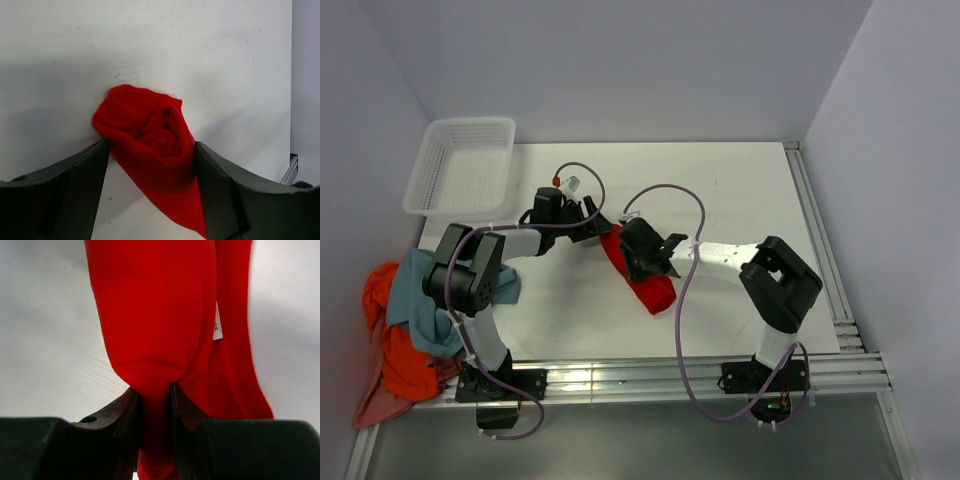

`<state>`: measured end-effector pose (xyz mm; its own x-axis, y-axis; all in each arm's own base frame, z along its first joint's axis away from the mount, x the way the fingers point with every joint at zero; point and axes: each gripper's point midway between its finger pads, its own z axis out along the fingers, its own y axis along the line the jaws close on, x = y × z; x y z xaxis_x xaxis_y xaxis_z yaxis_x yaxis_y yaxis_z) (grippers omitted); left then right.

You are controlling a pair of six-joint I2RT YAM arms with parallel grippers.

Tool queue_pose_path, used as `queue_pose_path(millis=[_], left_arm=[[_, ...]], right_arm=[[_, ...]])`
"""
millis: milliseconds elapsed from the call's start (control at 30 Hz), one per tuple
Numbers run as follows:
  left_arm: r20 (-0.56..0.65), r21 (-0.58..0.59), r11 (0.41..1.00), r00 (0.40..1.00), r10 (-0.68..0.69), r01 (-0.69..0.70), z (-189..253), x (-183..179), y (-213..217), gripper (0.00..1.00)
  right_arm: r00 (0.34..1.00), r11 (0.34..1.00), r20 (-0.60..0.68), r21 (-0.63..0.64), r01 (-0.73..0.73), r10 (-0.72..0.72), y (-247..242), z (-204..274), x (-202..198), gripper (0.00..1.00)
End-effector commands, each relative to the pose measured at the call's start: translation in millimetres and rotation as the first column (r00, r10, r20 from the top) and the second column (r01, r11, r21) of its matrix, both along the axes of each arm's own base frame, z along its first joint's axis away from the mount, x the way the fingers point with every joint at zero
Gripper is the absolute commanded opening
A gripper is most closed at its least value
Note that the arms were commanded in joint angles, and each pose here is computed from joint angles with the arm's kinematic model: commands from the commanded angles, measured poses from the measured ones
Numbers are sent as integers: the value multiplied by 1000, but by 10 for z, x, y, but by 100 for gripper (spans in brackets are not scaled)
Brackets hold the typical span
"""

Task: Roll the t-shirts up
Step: Roll the tshirt

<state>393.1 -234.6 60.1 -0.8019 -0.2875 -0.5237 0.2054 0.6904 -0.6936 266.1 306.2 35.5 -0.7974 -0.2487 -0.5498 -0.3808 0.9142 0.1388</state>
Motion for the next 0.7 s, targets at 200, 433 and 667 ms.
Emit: queue_pose_path(millis=[200, 433, 667], left_arm=[[71, -11, 1000, 997, -2, 2, 254, 40, 36, 88], [33, -59, 998, 999, -17, 18, 249, -18, 143, 99], [-45, -33, 999, 999, -28, 26, 114, -66, 227, 99]], right_arm=[[937, 904, -320, 427, 11, 140, 119, -36, -356, 0], [919, 897, -357, 442, 10, 166, -68, -142, -353, 0], [917, 903, -356, 430, -12, 181, -115, -171, -360, 0]])
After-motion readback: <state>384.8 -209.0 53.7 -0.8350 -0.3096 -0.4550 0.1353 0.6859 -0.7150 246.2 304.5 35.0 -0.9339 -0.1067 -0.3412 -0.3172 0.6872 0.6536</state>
